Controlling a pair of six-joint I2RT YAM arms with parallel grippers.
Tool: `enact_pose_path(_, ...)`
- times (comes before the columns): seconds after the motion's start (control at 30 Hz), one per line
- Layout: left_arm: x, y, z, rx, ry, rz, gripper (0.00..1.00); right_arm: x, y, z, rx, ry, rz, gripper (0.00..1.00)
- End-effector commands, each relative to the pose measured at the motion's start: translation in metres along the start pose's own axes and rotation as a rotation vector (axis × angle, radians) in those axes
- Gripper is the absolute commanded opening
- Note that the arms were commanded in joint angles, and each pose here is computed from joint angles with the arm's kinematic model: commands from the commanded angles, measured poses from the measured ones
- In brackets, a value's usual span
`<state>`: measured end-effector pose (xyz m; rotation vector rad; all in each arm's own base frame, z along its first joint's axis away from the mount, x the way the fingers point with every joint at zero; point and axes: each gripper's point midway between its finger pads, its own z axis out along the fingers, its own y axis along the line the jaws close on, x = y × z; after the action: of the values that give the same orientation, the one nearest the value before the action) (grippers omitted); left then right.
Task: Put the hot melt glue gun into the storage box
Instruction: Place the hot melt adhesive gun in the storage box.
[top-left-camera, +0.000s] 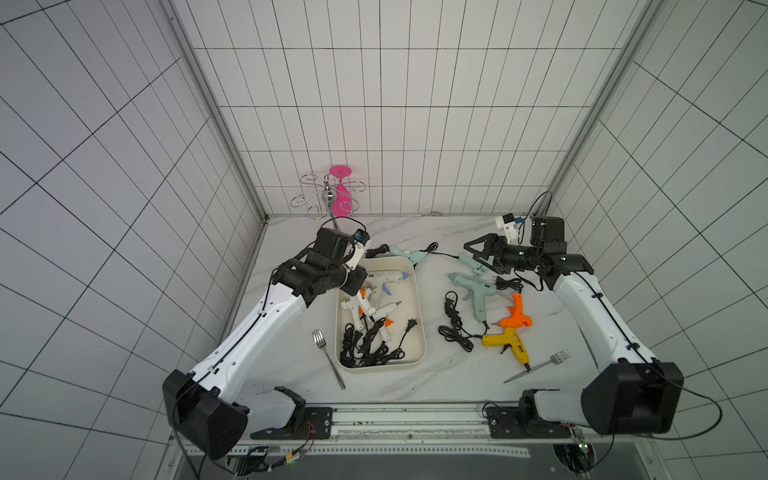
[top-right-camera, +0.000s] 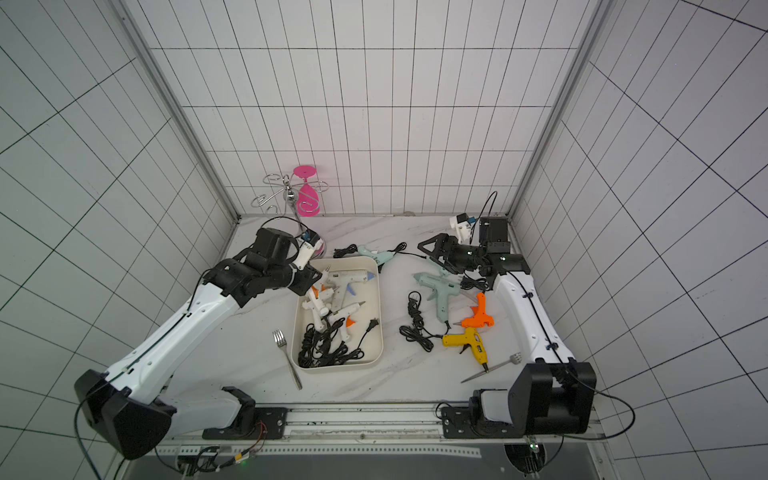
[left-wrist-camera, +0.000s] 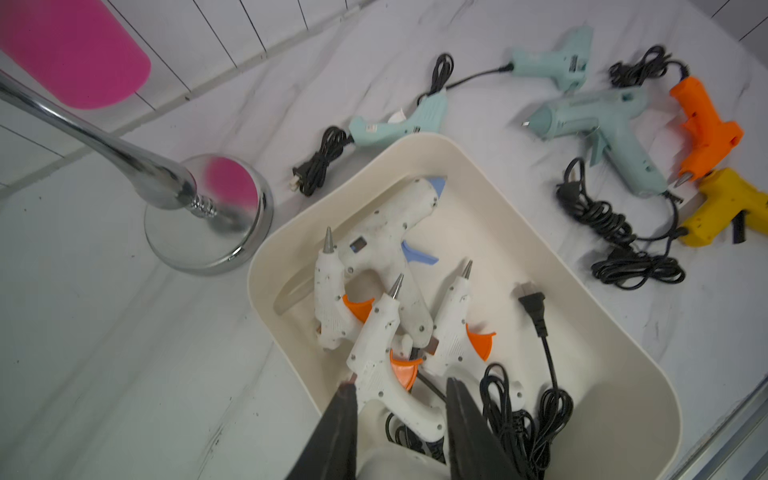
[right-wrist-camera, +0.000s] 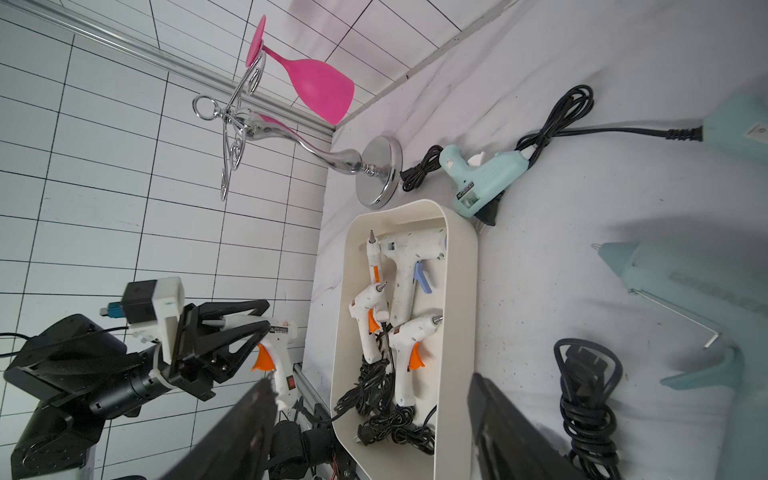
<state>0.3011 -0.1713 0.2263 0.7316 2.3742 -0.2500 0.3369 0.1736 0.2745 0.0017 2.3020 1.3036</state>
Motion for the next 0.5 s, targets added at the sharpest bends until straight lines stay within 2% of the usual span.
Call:
enact_pose_path(0.0, 0.018, 0.004, 0.010, -0.090, 0.086, 0.082, 0.05, 0.008, -0.020, 0.004, 0.074, -0.001, -0.007, 0.75)
enact_pose_path(0.23, 0.065, -0.010, 0.046, -0.175, 0.369, 0.207, 0.03, 0.022, -0.072, 0.001, 0.319, 0.039, 0.036, 0.75)
enact_pose_path(0.47, 0.111, -0.020, 0.082, -0.272, 0.603, 0.288, 0.03, 0.038, -0.111, 0.001, 0.463, 0.090, 0.075, 0.75)
